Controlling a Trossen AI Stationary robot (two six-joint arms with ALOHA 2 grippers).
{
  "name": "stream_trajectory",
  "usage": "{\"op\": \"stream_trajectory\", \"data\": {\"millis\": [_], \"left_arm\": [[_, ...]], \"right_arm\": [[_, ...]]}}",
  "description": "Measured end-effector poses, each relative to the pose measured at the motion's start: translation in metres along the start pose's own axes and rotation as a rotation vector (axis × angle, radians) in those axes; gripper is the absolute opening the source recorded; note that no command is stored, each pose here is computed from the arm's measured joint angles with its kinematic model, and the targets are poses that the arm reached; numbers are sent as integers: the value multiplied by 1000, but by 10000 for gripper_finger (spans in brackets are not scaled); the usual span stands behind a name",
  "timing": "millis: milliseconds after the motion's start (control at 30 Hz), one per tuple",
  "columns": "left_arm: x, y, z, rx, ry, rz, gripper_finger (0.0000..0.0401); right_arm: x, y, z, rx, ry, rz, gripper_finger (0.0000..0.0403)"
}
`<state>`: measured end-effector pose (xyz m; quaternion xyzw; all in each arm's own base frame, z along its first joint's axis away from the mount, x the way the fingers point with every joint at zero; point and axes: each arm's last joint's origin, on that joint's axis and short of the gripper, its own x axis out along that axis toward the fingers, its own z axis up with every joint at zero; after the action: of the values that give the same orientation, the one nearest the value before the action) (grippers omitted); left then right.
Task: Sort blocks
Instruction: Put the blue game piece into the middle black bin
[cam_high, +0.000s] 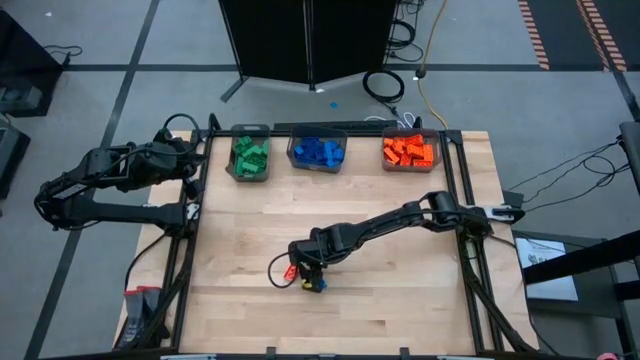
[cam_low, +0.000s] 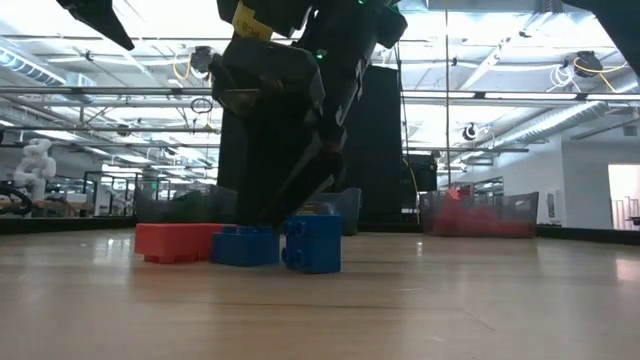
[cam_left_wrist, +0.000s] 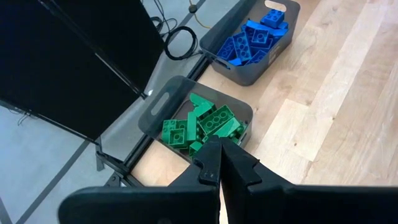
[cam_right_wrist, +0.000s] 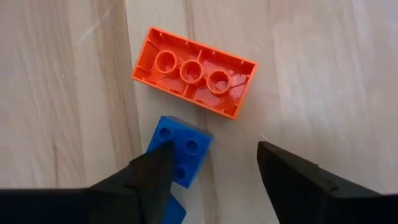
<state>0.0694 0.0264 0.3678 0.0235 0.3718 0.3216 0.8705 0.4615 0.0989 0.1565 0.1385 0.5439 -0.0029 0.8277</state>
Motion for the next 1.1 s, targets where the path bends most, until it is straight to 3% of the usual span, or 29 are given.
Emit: {"op": "stream_trajectory", "data": {"millis": [267, 533, 1100], "left_arm": [[0, 0, 0, -4, -4, 0, 0], [0, 0, 0, -4, -3, 0, 0], [0, 0, 0, -2, -3, -4, 0]], "right_arm": [[-12, -11, 3, 47, 18, -18, 225], [-26, 9, 13, 137, -87, 133, 232], [-17, 19, -2, 175, -44, 14, 257]]}}
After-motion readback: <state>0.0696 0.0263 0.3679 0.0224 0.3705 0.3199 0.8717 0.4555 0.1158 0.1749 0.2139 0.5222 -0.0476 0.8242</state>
